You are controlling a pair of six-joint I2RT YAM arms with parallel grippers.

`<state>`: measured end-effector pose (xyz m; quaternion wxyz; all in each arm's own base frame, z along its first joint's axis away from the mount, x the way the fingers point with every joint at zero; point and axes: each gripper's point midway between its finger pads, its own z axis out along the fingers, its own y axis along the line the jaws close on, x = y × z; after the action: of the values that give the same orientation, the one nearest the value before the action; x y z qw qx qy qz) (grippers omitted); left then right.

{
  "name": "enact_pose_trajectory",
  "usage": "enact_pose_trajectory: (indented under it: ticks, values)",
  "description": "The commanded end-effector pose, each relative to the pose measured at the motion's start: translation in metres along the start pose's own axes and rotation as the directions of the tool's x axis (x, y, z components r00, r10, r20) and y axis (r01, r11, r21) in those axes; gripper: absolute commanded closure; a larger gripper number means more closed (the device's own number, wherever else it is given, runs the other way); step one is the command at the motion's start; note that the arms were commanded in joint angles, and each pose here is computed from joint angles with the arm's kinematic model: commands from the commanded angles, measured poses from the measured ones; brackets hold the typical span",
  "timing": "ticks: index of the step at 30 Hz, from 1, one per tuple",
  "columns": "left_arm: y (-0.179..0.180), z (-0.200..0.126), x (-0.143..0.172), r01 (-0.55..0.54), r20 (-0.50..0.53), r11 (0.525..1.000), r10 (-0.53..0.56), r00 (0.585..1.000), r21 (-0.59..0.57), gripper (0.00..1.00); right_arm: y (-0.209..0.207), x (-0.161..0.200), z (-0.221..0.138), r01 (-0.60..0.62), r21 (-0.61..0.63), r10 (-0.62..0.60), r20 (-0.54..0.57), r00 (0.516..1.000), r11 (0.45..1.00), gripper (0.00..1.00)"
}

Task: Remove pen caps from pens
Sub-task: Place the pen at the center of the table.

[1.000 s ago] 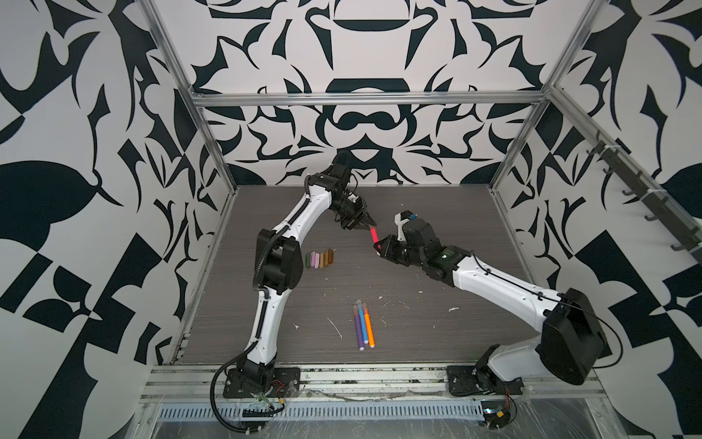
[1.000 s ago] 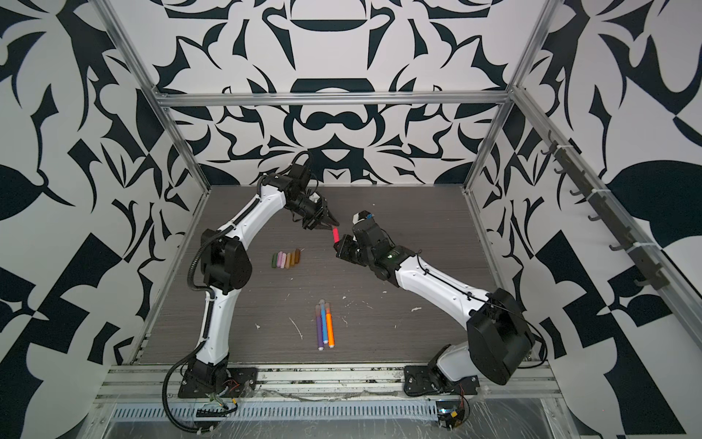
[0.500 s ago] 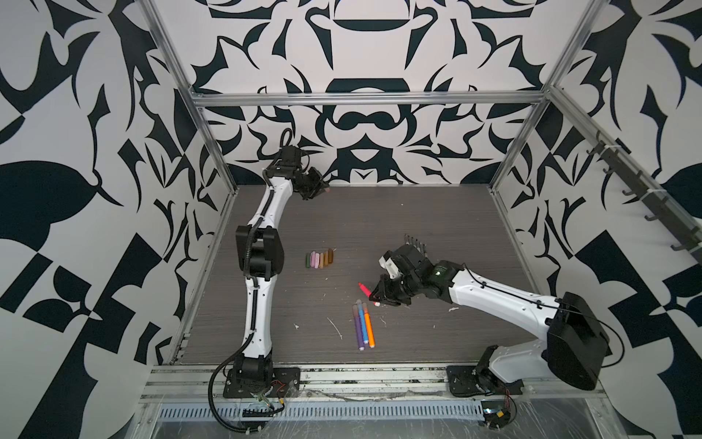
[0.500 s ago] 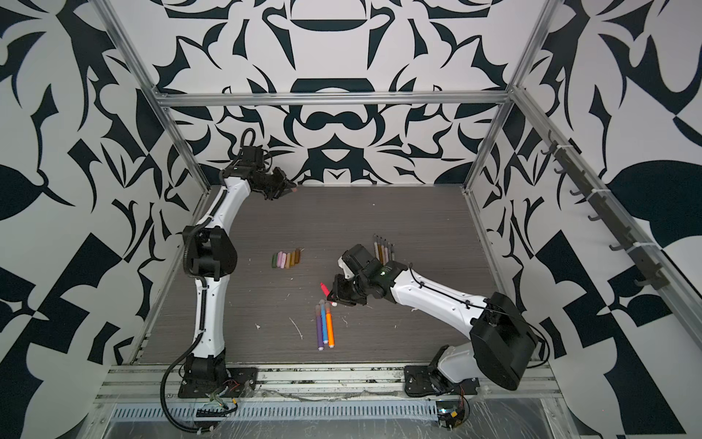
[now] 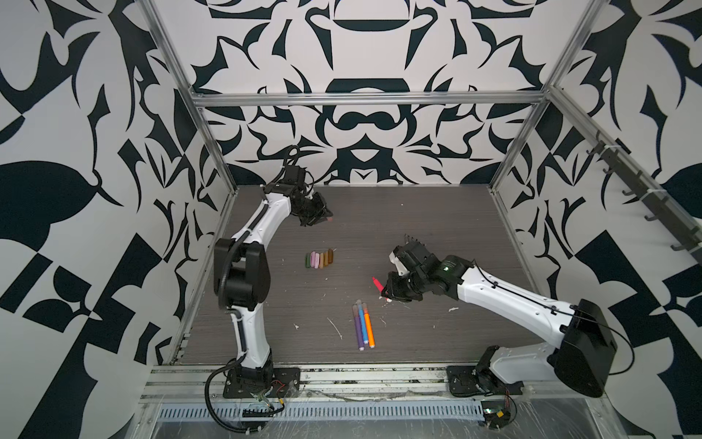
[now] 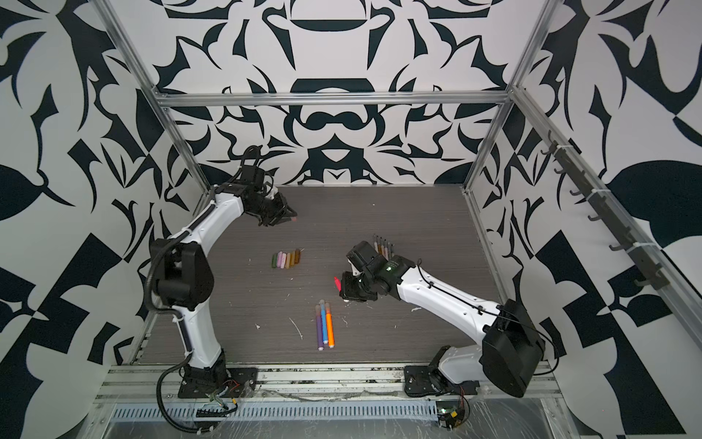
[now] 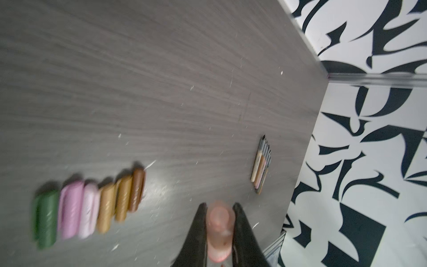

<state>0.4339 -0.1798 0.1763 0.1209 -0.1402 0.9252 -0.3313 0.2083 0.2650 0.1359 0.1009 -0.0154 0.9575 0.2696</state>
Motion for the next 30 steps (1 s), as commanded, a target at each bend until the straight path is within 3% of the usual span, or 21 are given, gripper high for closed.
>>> enact_pose_trajectory:
  ticks: [1,6,11,18,30]
  values:
    - [0.025,-0.019,0.035,-0.086,-0.022,0.992,0.084,0.996,-0.09,1.0,-0.008,-0.023,-0.011,0.049,0.084,-0.057,0.097,0.994,0.995,1.0]
    - [0.062,-0.03,0.094,-0.157,-0.126,0.96,0.13,0.984,-0.232,1.0,-0.032,-0.046,-0.014,0.031,0.211,-0.073,0.199,0.977,0.977,1.0]
    - [0.084,-0.027,0.127,-0.205,-0.194,0.929,0.15,0.97,-0.308,1.0,-0.051,-0.066,-0.009,0.061,0.33,-0.155,0.267,0.951,0.942,1.0]
    - [0.105,-0.011,0.152,-0.219,-0.272,0.911,0.125,0.954,-0.349,1.0,-0.076,-0.071,0.01,0.121,0.432,-0.257,0.273,0.927,0.894,1.0]
    - [0.132,0.013,0.166,-0.227,-0.321,0.884,0.094,0.942,-0.407,1.0,-0.094,-0.055,0.048,0.112,0.423,-0.216,0.205,0.955,0.899,1.0]
